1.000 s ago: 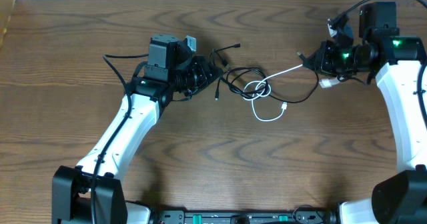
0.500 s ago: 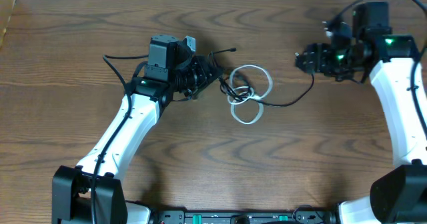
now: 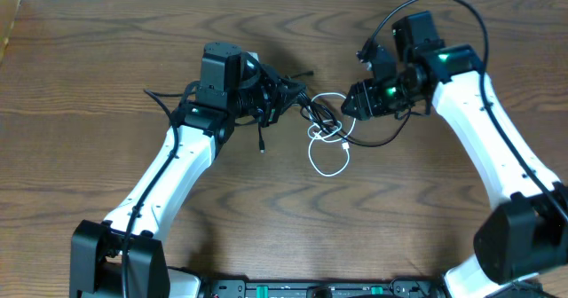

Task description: Untangle cables

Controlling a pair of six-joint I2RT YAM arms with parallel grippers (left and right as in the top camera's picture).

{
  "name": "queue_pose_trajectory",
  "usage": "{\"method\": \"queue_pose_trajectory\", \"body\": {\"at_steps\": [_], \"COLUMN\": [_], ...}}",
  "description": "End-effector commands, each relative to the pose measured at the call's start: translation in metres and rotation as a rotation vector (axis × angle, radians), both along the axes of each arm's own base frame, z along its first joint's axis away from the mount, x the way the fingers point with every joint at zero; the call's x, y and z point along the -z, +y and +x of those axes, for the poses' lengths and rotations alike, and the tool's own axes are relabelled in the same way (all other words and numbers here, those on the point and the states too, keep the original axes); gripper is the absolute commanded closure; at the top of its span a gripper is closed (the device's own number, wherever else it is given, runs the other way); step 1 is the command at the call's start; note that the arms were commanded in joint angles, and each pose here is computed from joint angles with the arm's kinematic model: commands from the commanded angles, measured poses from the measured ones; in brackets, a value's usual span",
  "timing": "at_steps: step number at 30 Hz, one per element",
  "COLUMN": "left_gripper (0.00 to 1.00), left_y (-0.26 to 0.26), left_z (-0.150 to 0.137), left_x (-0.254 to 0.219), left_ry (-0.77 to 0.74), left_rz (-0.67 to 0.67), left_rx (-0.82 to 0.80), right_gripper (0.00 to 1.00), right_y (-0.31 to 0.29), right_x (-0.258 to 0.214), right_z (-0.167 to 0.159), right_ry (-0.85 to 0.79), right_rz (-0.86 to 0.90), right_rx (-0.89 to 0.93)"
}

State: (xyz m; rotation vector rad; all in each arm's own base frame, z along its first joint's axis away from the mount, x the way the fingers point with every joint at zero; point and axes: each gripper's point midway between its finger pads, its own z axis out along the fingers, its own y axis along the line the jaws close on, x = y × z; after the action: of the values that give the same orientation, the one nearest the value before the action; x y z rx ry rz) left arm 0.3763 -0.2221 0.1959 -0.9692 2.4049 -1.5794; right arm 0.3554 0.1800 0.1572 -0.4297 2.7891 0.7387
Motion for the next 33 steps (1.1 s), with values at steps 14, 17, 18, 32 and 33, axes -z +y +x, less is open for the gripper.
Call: {"method": "queue_pose_trajectory", "body": {"at_steps": [14,17,18,32,33], "left_gripper": [0.93,0.93,0.93,0.93,0.92], "left_y": [-0.004,-0.004,-0.004,-0.004,-0.004], "left_z": [-0.004,-0.004,-0.004,-0.004,-0.004], "left_x": [-0.007,-0.006,-0.006,-0.006,-0.006], "left_ry": [0.316,0.316,0.316,0.316,0.315], "left_rz": [-0.188,-0.188,-0.188,-0.188,-0.188], "left_rx": [-0.146,-0.146,-0.145,-0.145,-0.146], "right_gripper": [0.44,0.44,0.45,0.62,0.67], "right_y": [0.030,0.043,0.047,0.055,0.050], "right_x": [0.064,0.071,0.073,0.098,0.103], "right_z": [-0.017,-0.022,-0.023,-0.004,-0.005], "right_ry": [0.076,0.105,0.118,0.289,0.302], "right_rz": [-0.010,0.047,0.067,0.040,-0.005], "right_rx": [-0.294,-0.323,-0.328,0.028,0.065]}}
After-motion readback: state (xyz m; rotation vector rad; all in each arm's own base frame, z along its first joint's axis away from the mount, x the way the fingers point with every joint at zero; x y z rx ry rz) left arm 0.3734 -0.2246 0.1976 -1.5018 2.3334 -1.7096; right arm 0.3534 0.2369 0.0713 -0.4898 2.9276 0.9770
